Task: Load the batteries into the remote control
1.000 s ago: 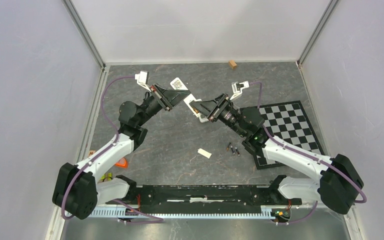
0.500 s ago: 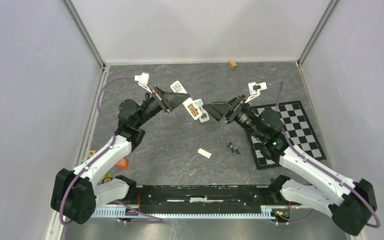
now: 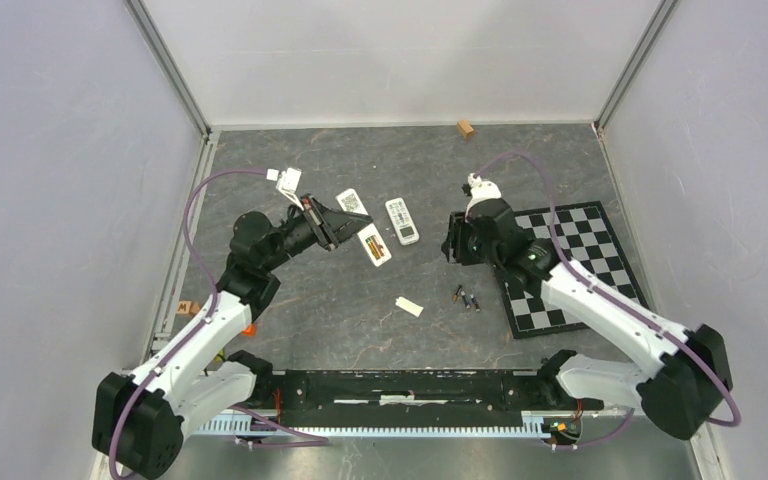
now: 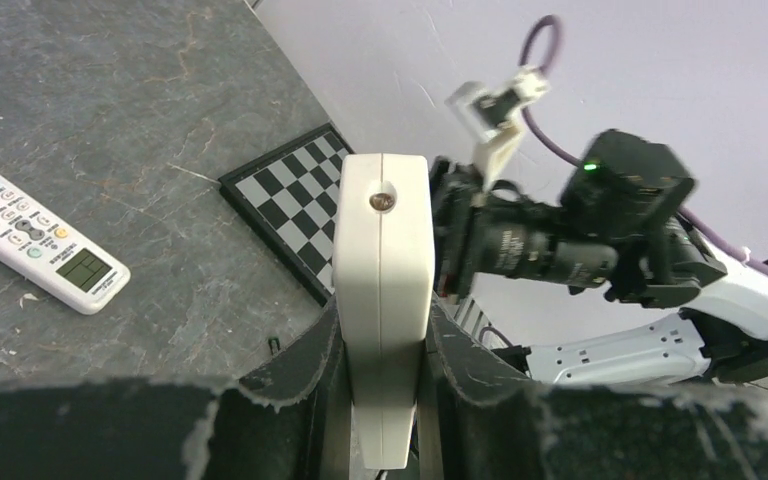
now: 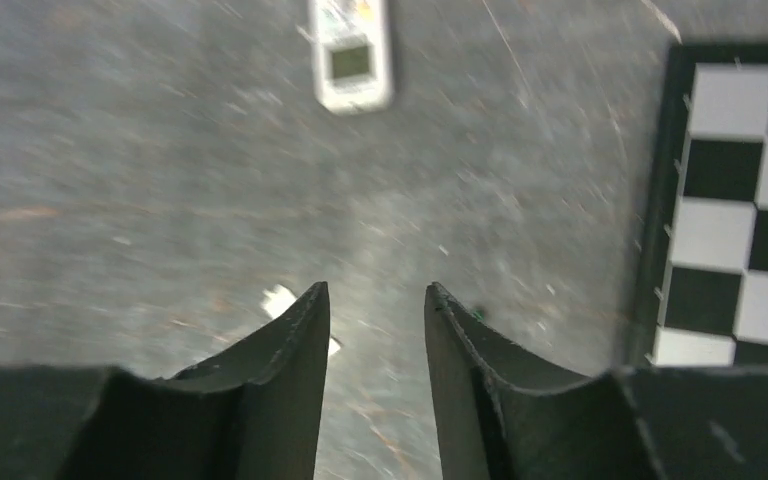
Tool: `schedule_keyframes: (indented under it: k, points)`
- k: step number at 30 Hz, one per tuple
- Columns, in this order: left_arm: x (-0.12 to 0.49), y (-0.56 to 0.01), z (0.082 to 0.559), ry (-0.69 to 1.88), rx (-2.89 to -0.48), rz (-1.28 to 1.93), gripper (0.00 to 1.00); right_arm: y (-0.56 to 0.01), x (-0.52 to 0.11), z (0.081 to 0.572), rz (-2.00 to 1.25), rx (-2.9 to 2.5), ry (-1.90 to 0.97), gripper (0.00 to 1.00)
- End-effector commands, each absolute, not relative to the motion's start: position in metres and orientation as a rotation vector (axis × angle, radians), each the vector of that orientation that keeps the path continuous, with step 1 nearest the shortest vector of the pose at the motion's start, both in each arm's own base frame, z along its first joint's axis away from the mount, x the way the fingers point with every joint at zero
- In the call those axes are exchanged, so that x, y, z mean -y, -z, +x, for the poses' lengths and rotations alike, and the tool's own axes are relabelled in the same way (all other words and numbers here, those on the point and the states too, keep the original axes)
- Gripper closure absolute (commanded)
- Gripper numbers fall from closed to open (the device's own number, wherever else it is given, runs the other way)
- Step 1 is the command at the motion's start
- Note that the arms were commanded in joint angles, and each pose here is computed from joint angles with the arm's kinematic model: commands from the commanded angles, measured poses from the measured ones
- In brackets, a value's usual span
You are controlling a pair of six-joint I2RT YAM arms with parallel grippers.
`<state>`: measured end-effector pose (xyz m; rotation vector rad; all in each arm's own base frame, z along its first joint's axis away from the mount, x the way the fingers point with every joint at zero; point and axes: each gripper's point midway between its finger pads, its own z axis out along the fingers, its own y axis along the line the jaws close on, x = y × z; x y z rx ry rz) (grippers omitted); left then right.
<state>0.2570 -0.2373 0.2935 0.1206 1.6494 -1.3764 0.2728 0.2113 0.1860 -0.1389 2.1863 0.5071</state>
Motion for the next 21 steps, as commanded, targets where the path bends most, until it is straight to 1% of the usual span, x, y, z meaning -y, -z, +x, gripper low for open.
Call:
schedule_keyframes:
  k: [1, 5, 8, 13, 21]
  points:
    - [0.234, -0.285, 0.255, 1.324, -1.659, 0.164, 0.98, -0.122, -0.171, 0.258, -0.161, -2.403, -0.215, 0.58]
    - [0.235, -0.283, 0.257, 1.325, -1.671, 0.167, 0.98, -0.085, -0.162, 0.251, -0.166, -2.492, -0.13, 0.61]
    - [0.236, -0.28, 0.258, 1.318, -1.678, 0.18, 0.98, -0.07, -0.164, 0.247, -0.221, -2.535, -0.128, 0.63]
    - [0.237, -0.275, 0.259, 1.309, -1.692, 0.192, 0.98, -0.055, -0.152, 0.237, -0.314, -2.604, -0.033, 0.73]
    - [0.242, -0.266, 0.261, 1.349, -1.708, 0.187, 0.98, -0.041, -0.142, 0.225, -0.375, -2.648, 0.004, 0.72]
